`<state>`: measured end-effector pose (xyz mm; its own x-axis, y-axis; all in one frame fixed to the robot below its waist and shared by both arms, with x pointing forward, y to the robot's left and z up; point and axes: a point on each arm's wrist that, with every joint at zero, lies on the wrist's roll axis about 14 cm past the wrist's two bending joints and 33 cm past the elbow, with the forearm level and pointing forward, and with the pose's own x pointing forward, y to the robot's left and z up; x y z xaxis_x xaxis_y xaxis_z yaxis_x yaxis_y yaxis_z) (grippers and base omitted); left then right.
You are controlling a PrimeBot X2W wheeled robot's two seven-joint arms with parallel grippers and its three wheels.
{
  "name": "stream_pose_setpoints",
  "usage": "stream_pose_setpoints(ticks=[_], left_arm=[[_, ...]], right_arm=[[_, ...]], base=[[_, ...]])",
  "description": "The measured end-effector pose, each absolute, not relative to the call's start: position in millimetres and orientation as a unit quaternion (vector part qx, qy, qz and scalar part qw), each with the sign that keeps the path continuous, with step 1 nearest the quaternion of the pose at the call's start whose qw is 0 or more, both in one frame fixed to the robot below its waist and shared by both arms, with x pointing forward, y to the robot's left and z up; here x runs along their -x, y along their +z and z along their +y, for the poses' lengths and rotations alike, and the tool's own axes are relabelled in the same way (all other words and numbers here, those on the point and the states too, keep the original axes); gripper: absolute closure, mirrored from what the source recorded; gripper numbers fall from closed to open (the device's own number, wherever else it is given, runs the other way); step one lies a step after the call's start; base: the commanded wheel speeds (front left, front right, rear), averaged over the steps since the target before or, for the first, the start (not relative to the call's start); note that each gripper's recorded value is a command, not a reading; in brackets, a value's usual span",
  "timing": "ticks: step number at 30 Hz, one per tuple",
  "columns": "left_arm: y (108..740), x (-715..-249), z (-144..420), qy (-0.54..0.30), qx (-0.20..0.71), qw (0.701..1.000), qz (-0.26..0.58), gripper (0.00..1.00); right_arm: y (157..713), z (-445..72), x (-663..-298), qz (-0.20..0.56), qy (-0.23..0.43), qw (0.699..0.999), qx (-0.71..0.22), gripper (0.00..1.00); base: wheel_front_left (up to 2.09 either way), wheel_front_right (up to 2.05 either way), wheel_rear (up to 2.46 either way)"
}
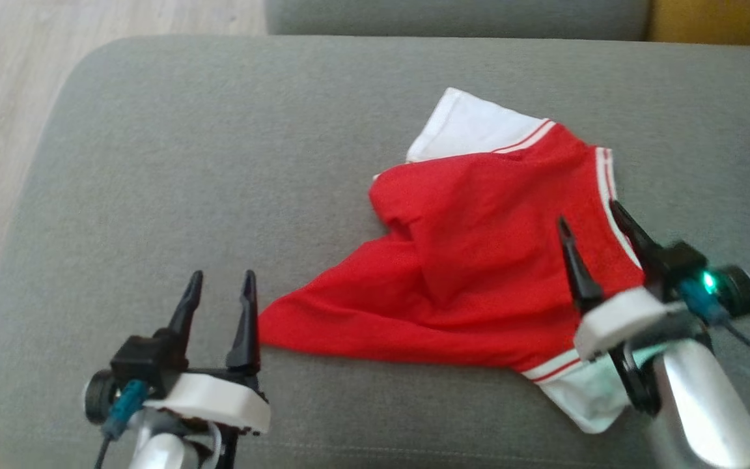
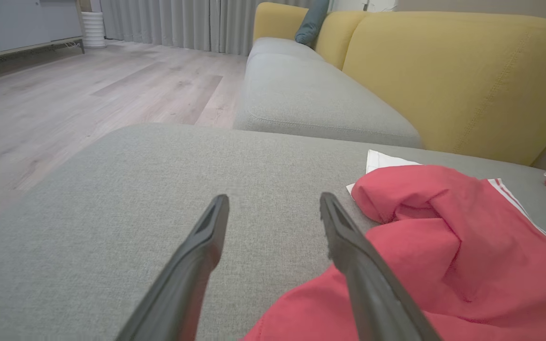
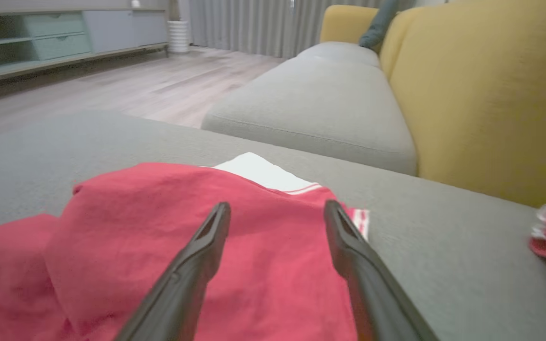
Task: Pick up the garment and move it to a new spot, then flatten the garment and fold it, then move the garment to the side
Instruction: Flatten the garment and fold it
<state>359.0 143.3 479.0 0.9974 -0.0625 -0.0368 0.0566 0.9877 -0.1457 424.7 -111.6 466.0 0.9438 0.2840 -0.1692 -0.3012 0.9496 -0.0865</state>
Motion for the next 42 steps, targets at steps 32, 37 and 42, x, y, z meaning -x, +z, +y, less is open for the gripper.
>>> stream_pose_setpoints(ticks=[32,37,42], left_arm=[[464,-359,174,0.036,0.076,0.996,0.038,0.0],[464,-365,171,0.028,0.072,0.996,0.035,0.0],[465,-370,171,0.028,0.071,0.996,0.034,0.0]], right_arm=[[371,-42,-520,0.284,0.322,0.884,0.187,1.0],[401,-59,-560,0.227,0.292,0.908,0.198,1.0],[433,-63,-595,0.181,0.274,0.919,0.218,1.0]], base=[[0.0,0.0,0.0],[0.0,0.0,0.0],[0.0,0.0,0.0]])
